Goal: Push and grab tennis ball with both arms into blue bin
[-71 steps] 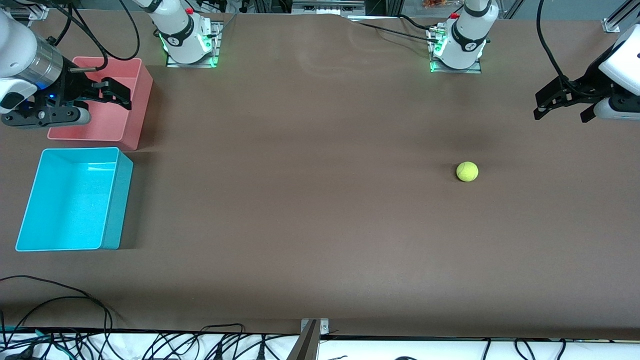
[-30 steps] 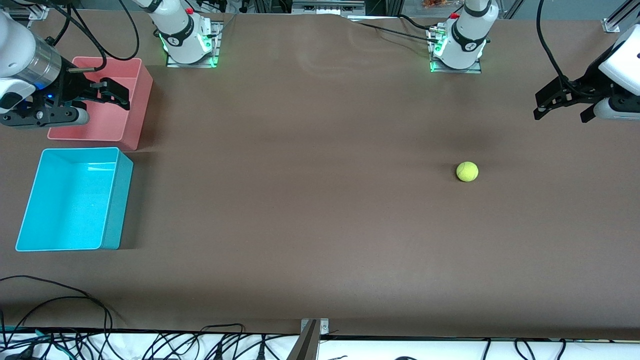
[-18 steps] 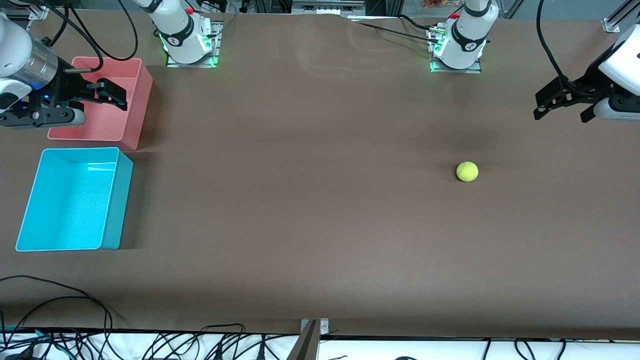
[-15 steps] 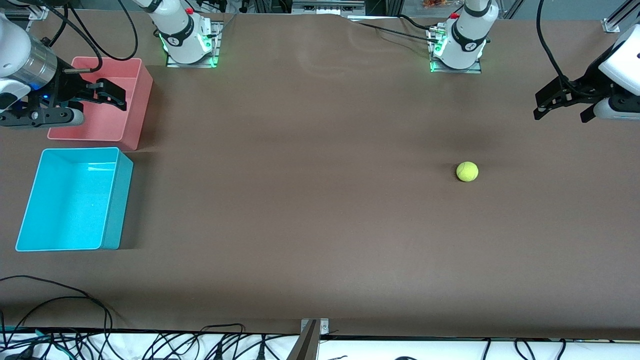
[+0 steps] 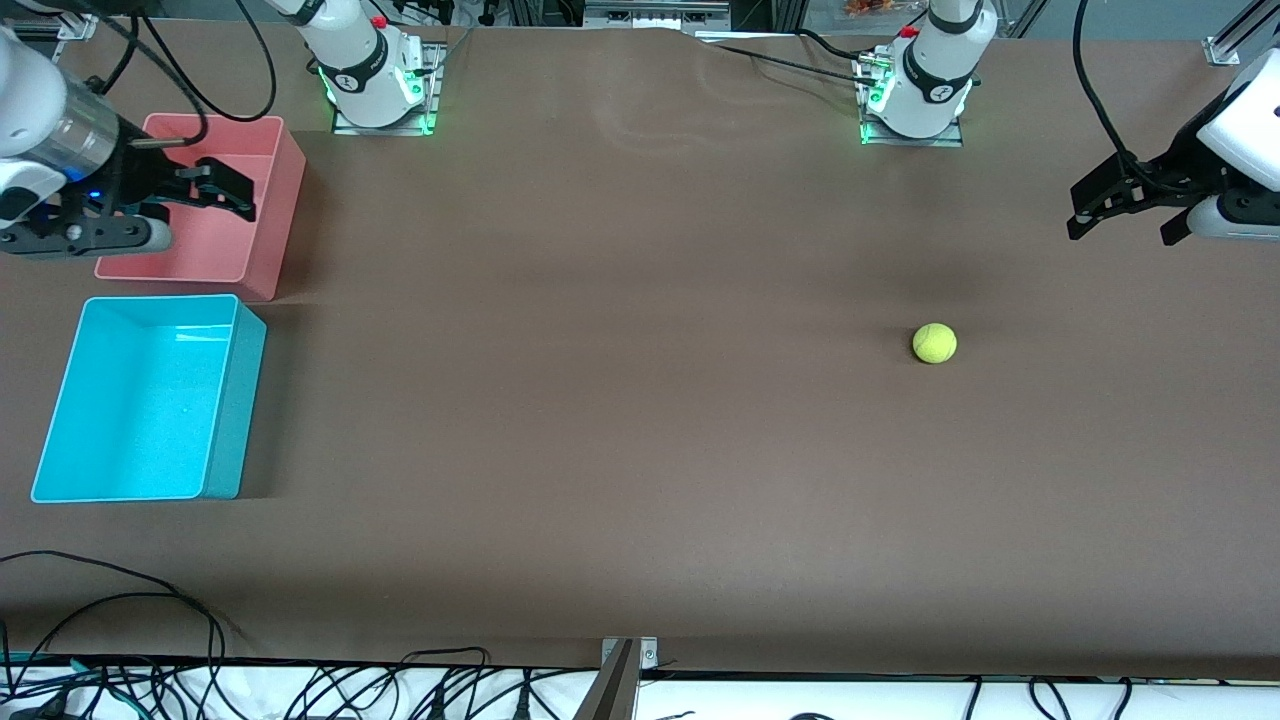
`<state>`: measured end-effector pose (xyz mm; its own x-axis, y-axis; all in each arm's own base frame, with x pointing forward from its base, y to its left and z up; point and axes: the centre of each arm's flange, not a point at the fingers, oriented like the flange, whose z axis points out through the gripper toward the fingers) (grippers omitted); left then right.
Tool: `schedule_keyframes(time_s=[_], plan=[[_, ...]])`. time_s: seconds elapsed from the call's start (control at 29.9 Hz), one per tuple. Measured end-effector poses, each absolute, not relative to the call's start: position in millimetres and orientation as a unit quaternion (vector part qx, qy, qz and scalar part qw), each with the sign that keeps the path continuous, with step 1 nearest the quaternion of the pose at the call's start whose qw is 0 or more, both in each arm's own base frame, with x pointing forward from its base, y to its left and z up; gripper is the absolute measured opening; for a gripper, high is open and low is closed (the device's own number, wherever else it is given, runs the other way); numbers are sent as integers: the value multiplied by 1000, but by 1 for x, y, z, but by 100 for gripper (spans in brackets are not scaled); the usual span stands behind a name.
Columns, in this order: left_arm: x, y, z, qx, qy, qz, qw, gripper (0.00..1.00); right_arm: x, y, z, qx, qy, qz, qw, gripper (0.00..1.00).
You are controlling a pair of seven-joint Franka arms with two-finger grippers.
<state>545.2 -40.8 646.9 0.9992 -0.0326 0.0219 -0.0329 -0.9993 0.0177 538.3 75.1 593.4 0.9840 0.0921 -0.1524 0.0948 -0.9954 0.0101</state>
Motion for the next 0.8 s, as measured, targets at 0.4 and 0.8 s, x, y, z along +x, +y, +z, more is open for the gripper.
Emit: schedule_keyframes(time_s=[0.4,0.8], plan=[[545,-41,647,1000,-16,11,9,100,539,68,593,996,41,-77,8,100],[545,-41,647,1000,-16,11,9,100,539,69,593,996,41,-77,8,100]])
